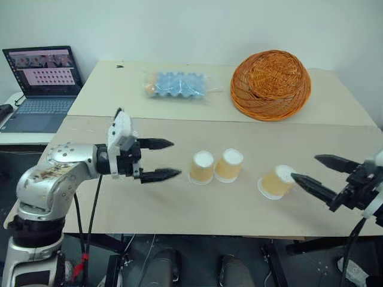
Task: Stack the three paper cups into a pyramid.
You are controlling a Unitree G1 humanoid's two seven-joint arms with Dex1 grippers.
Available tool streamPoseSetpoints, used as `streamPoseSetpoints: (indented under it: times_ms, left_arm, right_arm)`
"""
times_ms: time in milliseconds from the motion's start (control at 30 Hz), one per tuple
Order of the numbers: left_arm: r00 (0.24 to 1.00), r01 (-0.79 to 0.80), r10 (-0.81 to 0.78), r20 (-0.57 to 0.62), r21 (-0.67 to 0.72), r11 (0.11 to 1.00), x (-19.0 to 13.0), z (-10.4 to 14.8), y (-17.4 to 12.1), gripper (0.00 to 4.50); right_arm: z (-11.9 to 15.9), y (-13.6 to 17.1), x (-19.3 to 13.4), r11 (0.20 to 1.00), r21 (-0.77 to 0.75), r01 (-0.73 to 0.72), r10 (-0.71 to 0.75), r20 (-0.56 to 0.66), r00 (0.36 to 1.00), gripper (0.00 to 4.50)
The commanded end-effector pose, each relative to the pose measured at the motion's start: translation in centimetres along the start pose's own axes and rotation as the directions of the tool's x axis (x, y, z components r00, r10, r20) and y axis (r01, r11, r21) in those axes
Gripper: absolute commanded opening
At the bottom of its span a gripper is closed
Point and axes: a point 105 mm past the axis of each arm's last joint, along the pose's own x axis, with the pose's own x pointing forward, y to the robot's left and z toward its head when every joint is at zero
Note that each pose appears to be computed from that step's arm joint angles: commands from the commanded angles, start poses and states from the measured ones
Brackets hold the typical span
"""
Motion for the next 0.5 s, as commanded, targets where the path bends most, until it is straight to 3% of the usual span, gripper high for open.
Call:
streamPoseSetpoints:
  times_ms: [33,367,500]
  left_arm:
    - [0.998,0.064,-0.064,-0.02,0.029,0.998,0.2,0.5,-0.9,4.44]
    - [0.997,0.066,-0.064,-0.037,0.075,0.995,0.9,0.6,-0.6,4.44]
    - [0.997,0.071,-0.069,-0.02,0.073,0.995,1.0,1.0,-0.4,4.44]
  right_arm:
    - [0.9,-0.9,-0.6,0.998,-0.033,0.045,-0.043,0.051,0.998,4.5]
    - [-3.1,0.8,-1.2,0.996,0.089,-0.026,0.027,-0.01,1.0,4.5]
    - [-5.6,1.7,0.1,0.988,0.149,-0.042,0.051,-0.053,0.997,4.5]
